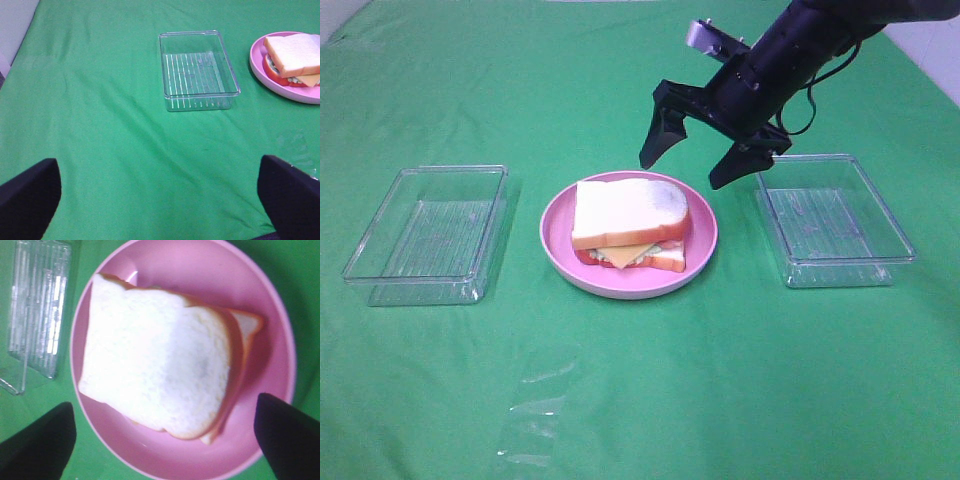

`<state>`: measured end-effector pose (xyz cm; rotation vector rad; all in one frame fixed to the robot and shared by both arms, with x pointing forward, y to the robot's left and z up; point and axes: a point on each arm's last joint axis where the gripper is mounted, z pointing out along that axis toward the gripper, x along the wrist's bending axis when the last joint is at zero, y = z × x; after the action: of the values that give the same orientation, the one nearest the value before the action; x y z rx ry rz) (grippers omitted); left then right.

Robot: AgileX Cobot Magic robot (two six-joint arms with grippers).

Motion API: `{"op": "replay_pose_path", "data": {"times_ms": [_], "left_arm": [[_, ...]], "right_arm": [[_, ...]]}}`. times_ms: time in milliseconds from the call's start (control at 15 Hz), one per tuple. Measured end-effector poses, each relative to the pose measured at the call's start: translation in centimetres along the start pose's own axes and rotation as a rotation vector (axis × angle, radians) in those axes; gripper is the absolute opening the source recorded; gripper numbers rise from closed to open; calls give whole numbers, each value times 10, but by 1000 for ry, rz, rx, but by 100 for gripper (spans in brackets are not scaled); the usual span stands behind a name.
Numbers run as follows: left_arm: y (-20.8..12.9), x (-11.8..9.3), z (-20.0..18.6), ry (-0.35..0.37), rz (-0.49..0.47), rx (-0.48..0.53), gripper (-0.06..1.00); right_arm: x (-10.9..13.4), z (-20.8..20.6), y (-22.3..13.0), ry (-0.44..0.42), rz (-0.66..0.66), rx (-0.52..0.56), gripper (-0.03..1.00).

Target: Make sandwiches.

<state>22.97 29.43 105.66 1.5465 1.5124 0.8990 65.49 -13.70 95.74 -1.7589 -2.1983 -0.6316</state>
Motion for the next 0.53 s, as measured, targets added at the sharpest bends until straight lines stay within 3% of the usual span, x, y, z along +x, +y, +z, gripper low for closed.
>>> {"op": "replay_pose_path", "data": {"times_ms": [333,533], "left_arm": [[0,0,0,0,0,0,99],[0,0,0,0,0,0,99]], "right_arm": [[-4,-59,-12,-289,-22,1,94],[-41,-95,-20,-356,73,44,94]]}}
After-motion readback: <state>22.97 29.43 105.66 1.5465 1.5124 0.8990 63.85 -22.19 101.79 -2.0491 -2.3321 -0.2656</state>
